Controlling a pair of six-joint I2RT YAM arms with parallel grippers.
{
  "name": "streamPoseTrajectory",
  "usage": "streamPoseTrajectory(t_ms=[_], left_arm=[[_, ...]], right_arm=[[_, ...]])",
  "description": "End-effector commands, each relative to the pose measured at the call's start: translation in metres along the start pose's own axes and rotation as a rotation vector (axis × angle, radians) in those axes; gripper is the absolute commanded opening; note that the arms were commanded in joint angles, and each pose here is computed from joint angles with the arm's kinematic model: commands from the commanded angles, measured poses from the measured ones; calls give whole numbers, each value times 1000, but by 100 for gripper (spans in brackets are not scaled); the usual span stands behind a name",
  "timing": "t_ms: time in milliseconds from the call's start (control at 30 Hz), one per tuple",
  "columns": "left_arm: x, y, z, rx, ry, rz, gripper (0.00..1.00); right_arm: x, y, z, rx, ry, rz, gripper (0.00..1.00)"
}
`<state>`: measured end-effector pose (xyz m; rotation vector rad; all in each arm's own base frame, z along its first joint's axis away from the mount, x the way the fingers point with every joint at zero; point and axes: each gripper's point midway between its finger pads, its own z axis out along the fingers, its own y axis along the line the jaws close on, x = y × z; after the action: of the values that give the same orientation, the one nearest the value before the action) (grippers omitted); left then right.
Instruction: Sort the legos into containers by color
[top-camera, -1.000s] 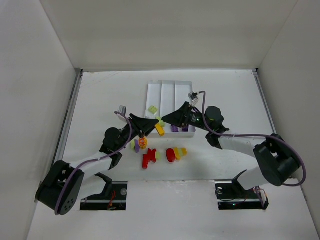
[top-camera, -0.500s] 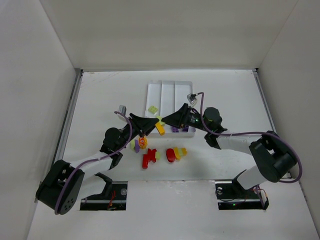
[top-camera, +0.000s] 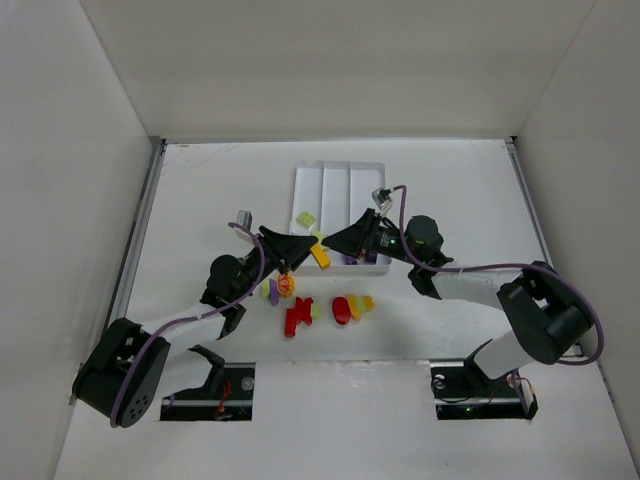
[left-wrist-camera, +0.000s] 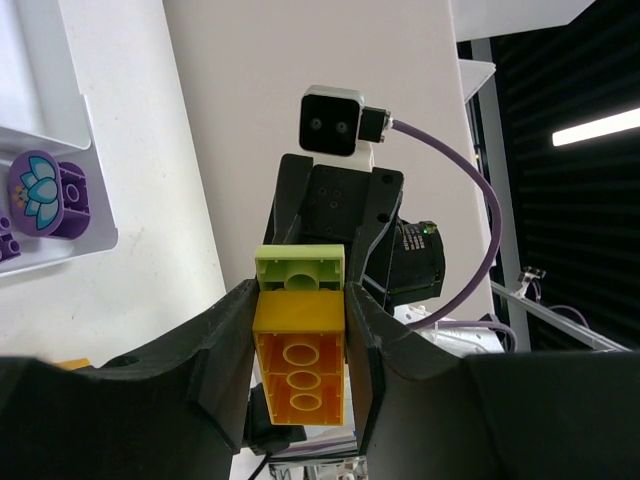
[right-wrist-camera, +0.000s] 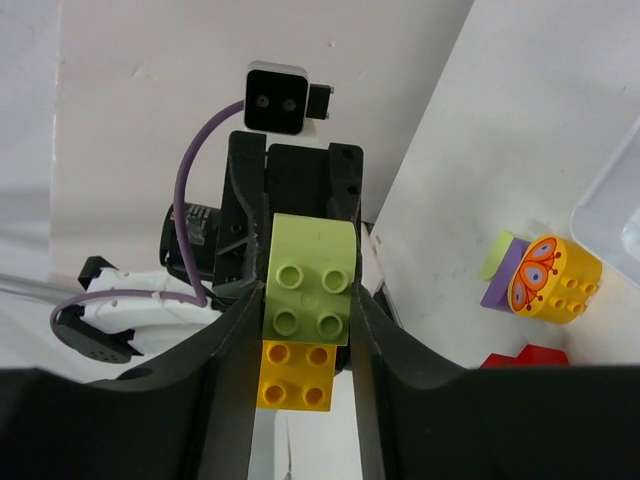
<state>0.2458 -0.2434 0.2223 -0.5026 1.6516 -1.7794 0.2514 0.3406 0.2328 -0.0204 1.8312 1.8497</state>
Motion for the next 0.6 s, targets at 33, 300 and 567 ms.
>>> streamPoseTrajectory(t_ms=[33, 300, 567], left_arm=[[-5, -25, -1, 91, -15, 43, 17], [-5, -17, -5, 70, -14, 55, 19], [-7, -12, -3, 41, -10, 66, 32]], right_arm=[[-6, 17, -1, -67, -26, -52, 32], [-27, 8, -7, -33, -93, -46, 30], [-27, 3, -3, -24, -89, -37, 31]])
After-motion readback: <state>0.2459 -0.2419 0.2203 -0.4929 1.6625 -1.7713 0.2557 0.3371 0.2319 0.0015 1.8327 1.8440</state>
